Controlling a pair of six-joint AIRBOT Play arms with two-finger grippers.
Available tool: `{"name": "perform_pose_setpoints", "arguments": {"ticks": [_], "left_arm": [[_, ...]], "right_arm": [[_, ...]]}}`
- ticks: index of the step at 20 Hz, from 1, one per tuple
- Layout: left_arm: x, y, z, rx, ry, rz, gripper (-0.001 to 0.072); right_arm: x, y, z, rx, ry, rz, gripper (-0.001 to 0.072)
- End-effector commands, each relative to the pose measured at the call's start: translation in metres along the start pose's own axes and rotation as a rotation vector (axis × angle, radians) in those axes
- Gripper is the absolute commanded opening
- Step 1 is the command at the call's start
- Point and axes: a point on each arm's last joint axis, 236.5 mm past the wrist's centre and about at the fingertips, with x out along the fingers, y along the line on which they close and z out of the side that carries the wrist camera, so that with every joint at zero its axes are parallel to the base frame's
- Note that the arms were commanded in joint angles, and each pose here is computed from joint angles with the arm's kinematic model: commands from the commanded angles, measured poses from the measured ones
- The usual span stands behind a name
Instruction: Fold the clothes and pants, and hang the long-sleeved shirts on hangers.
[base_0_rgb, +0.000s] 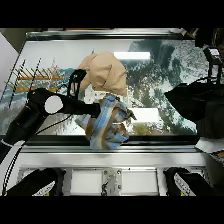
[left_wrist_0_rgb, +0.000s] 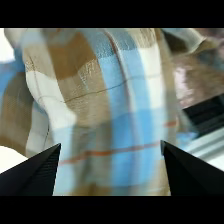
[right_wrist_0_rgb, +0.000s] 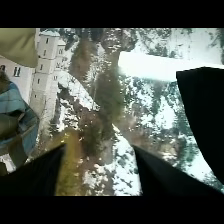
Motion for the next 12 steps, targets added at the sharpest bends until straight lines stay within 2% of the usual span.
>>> {"name": "perform_pose_setpoints", "arguments": {"ticks": [1, 6, 10, 12], "left_arm": [[0.006, 0.06, -0.004, -0.158, 0.019, 0.071, 0.072], [0.0, 0.12, 0.033, -0.314, -0.103, 0.112, 0.072], [0.052, 0.106, 0.05, -0.324, -0.054, -0.066, 0.072], [0.077, 0.103, 0.066, -0.323, -0.026, -0.1, 0.072]], "right_arm": [[0.014, 0.013, -0.007, 0.054, 0.044, 0.076, 0.0648], [0.063, 0.034, -0.029, 0.179, 0.172, 0.219, 0.0647], [0.115, 0.059, -0.069, 0.173, 0.348, 0.273, 0.0647], [0.138, 0.072, -0.088, 0.241, 0.433, 0.274, 0.0647]]}}
